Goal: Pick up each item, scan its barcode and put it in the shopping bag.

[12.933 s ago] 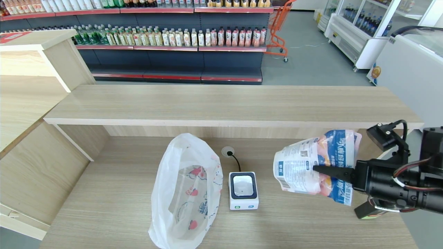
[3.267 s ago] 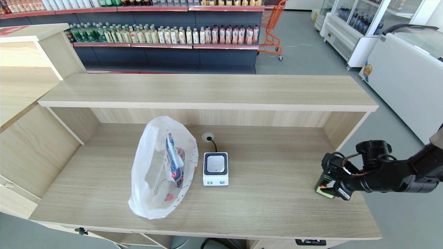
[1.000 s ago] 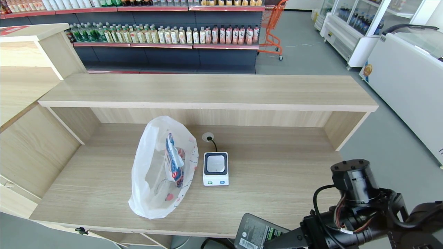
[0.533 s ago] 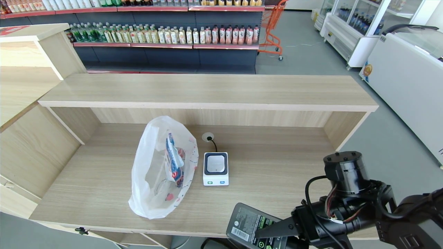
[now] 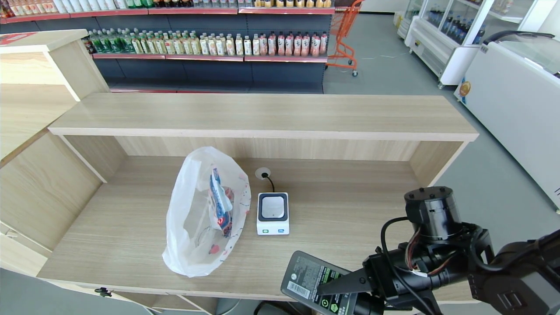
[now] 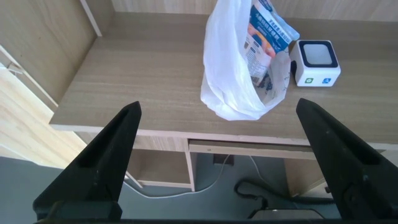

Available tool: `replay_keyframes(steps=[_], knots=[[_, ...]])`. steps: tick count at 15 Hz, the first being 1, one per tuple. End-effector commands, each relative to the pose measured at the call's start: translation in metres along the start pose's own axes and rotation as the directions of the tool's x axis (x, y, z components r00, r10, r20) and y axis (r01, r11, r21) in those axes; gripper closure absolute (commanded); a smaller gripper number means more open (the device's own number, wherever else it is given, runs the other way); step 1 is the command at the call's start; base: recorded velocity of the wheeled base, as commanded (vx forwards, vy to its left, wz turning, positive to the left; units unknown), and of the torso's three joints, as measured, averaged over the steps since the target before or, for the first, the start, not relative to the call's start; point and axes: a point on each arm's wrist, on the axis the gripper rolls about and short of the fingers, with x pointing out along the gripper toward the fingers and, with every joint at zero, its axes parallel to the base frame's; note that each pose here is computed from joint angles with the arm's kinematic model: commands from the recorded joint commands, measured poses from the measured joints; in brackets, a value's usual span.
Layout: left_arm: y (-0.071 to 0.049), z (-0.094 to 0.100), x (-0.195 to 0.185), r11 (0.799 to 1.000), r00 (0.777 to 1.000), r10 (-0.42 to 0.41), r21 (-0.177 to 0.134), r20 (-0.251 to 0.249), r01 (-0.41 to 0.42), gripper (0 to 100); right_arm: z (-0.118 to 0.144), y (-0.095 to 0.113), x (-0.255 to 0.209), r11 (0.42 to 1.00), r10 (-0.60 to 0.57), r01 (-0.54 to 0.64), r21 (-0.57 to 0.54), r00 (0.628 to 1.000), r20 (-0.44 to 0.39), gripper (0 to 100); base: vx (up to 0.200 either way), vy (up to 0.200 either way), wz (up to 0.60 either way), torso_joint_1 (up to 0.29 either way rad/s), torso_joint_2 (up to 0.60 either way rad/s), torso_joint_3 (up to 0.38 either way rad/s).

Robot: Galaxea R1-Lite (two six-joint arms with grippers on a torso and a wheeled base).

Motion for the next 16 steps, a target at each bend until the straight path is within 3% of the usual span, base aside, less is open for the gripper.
replay_keyframes(steps=[1, 9, 11, 12, 13, 14, 15, 16], knots=[[0.000, 0.000, 0.000, 1.000, 1.000, 0.002, 0.000, -0.001, -0.002, 0, 0.000, -0.002, -0.001, 1.000, -0.003, 0.003, -0.006, 1.000, -0.002, 100, 0.000, 0.000, 0.00, 0.000, 0.00, 0.000], [0.000, 0.000, 0.000, 1.000, 1.000, 0.000, 0.000, -0.001, 0.000, 0, 0.005, -0.006, -0.001, 1.000, -0.006, 0.006, -0.004, 1.000, 0.008, 100, 0.000, 0.000, 0.00, 0.000, 0.00, 0.000], [0.000, 0.000, 0.000, 1.000, 1.000, 0.002, 0.000, -0.001, -0.002, 0, 0.004, -0.014, -0.005, 0.996, -0.012, 0.013, 0.090, 1.000, -0.005, 100, 0.000, 0.000, 0.00, 0.000, 0.00, 0.000], [0.000, 0.000, 0.000, 1.000, 1.000, 0.000, 0.000, -0.001, 0.000, 0, 0.002, -0.021, -0.011, 0.970, -0.016, 0.022, 0.241, 0.999, -0.029, 100, 0.000, 0.000, 0.00, 0.000, 0.00, 0.000], [0.000, 0.000, 0.000, 1.000, 1.000, 0.002, 0.000, -0.001, -0.002, 0, 0.000, -0.028, -0.017, 0.929, -0.004, 0.029, 0.370, 0.998, -0.066, 100, 0.000, 0.000, 0.00, 0.000, 0.00, 0.000], [0.000, 0.000, 0.000, 1.000, 1.000, 0.000, 0.000, -0.001, 0.000, 0, -0.004, -0.042, -0.030, 0.896, 0.049, 0.031, 0.443, 0.985, -0.168, 100, 0.000, 0.000, 0.00, 0.000, 0.00, 0.000], [0.000, 0.000, 0.000, 1.000, 1.000, 0.000, 0.000, -0.001, 0.000, 0, -0.007, -0.051, -0.050, 0.883, 0.110, 0.038, 0.468, 0.952, -0.286, 100, 0.000, 0.000, 0.00, 0.000, 0.00, 0.000], [0.000, 0.000, 0.000, 1.000, 1.000, 0.000, 0.000, -0.001, 0.000, 0, 0.002, -0.056, -0.086, 0.848, 0.208, 0.057, 0.527, 0.879, -0.429, 100, 0.000, 0.000, 0.00, 0.000, 0.00, 0.000]])
